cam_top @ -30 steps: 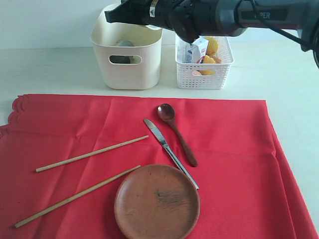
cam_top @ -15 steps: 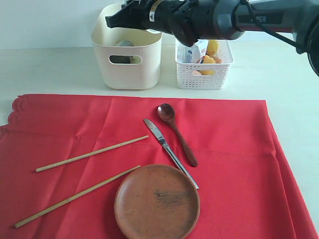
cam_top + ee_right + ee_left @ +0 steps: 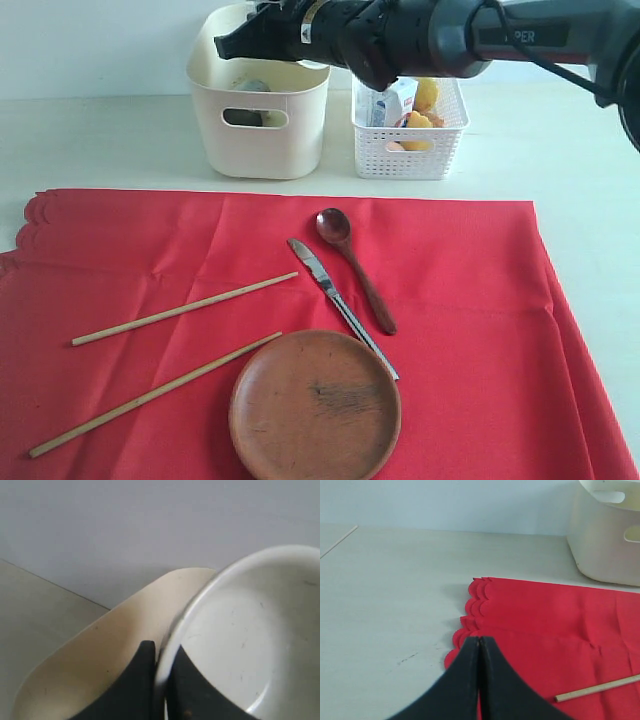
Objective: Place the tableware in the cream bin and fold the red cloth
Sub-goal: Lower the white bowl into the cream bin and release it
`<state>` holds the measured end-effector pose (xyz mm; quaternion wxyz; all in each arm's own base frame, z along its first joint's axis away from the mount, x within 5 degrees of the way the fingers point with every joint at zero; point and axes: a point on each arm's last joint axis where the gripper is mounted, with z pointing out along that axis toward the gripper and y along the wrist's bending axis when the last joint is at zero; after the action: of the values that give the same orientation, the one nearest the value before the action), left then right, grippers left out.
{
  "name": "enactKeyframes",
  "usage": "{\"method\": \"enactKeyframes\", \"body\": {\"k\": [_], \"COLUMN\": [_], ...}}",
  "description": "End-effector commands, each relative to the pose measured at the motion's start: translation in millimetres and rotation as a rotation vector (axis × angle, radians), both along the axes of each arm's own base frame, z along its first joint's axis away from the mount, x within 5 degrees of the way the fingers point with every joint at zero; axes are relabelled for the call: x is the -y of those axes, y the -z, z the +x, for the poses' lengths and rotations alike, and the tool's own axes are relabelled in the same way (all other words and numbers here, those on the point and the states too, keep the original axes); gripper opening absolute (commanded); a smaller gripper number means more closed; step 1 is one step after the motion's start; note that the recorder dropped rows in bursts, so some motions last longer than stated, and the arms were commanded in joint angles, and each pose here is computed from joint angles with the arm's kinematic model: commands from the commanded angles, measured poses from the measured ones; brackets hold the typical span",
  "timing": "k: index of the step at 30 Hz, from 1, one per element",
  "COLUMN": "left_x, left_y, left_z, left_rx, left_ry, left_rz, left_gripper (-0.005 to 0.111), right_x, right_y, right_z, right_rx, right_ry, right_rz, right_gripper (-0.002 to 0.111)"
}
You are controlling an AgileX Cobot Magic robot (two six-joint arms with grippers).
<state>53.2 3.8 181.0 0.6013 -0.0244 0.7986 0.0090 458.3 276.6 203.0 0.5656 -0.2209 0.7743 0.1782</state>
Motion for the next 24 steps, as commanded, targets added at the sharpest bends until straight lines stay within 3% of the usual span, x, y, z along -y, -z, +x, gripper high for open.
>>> {"method": "enactKeyframes", "body": {"k": [1, 8, 15, 19, 24], "left_x": [0, 0, 0, 0, 0], "left_y": [0, 0, 0, 0, 0], "left_z": [0, 0, 0, 0, 0], "left_rx": [0.01, 0.01, 0.01, 0.01, 0.01], "left_ry": [0.008, 0.008, 0.008, 0.008, 0.008], "left_rz": [-0.001, -0.001, -0.001, -0.001, -0.001], "left_gripper": [0.0, 0.0, 0.0, 0.0, 0.0], "right_x": [4, 2, 0, 9, 39], "right_y": [5, 2, -5, -41, -98], "right_z": [-1, 0, 0, -8, -37], "right_rx": [-0.059, -0.037, -0.018, -0.052, -0.173], "right_ry": [0.027, 0.018, 0.016, 0.067, 0.175], "right_rz": [-0.041, -0.023, 0.06, 0.092, -0.097], "right_gripper": [0.001, 0.028, 0.067, 0.07, 0.07]}}
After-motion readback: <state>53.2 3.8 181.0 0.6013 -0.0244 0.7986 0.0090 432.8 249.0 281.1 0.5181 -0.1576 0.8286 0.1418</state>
